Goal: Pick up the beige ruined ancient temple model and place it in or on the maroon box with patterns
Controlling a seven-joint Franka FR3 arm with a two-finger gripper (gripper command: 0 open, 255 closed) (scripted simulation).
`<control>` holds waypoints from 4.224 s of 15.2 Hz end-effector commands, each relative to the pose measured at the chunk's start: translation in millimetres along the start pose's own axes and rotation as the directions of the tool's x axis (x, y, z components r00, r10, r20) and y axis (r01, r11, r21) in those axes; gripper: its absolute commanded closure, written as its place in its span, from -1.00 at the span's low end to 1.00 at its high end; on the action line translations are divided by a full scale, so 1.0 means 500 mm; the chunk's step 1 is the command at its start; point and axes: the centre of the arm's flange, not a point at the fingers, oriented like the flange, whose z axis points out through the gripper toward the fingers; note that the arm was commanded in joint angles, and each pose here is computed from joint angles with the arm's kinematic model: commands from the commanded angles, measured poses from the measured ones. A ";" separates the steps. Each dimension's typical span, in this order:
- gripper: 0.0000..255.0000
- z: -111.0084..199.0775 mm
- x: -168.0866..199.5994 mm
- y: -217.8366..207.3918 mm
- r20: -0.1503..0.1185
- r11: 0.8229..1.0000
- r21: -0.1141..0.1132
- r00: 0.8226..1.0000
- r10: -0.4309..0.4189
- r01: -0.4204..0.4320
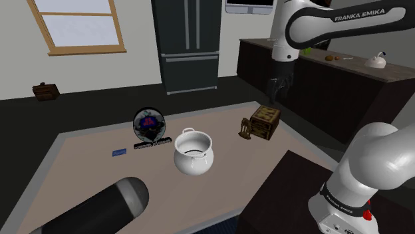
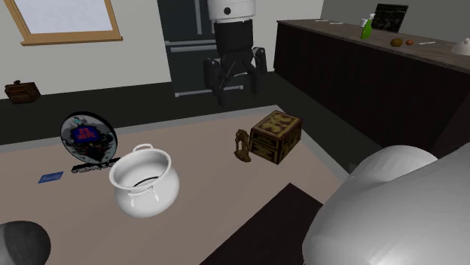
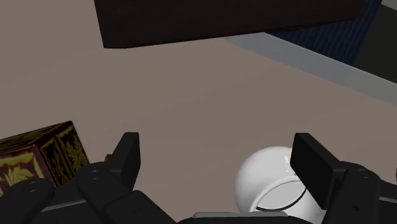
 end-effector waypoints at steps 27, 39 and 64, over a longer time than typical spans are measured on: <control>-1.00 0.472 0.429 0.365 -0.077 0.999 0.035 0.997 0.005 -0.002; -1.00 0.654 0.611 0.507 -0.107 0.999 0.050 0.994 0.008 -0.002; 1.00 0.734 0.620 0.503 -0.107 0.999 0.050 0.994 0.008 -0.002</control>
